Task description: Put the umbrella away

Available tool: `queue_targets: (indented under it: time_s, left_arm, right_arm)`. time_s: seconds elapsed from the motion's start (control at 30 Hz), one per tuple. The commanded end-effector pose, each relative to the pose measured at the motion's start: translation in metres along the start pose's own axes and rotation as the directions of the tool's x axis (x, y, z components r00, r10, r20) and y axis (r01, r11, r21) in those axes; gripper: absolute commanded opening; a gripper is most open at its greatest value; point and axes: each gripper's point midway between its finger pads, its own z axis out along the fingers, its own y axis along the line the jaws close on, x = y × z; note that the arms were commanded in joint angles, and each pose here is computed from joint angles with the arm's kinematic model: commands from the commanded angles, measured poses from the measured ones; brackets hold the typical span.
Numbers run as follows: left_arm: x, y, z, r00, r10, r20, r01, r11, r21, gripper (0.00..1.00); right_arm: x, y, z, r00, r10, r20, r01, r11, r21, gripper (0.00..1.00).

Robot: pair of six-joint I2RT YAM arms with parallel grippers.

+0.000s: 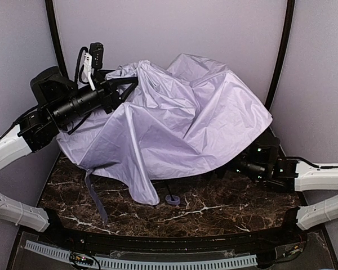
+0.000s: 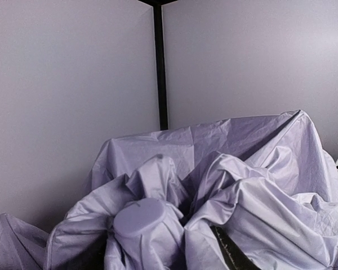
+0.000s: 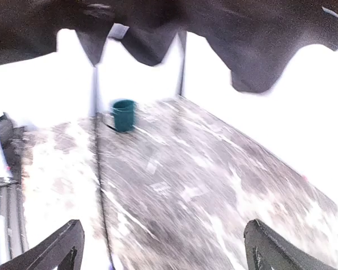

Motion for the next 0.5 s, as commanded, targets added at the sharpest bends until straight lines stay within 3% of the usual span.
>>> queue_targets:
  time_s: [0.0, 0.1, 0.2, 0.37, 0.47]
  left_arm:
    - [0.001, 0.035, -0.019, 0.986, 0.141, -0.088, -0.156, 0.968, -0.199, 0.0]
    - [0.006, 0.032, -0.022, 0.98, 0.161, -0.113, -0.179, 0.968, -0.175, 0.0]
    - [0.009, 0.013, -0.016, 0.986, 0.131, -0.106, -0.138, 0.988, -0.064, 0.0]
    - [0.021, -0.015, 0.009, 0.987, 0.029, -0.158, -0.011, 0.993, 0.117, 0.0]
    - [0.038, -0.032, 0.02, 0.98, 0.04, -0.195, 0.001, 0.979, 0.206, 0.0]
  right_arm:
    - [-0.006, -0.048, -0.056, 0.995, 0.097, 0.036, -0.101, 0.986, 0.13, 1.0]
    - [-0.052, -0.078, -0.121, 0.978, 0.068, 0.199, -0.112, 0.969, 0.221, 1.0]
    - [-0.105, -0.088, -0.162, 0.963, -0.017, 0.27, -0.059, 0.96, 0.273, 1.0]
    - [-0.171, -0.071, -0.163, 0.968, -0.084, 0.238, 0.048, 0.987, 0.154, 1.0]
    - [-0.217, -0.06, -0.158, 0.963, -0.089, 0.255, 0.079, 0.996, 0.047, 1.0]
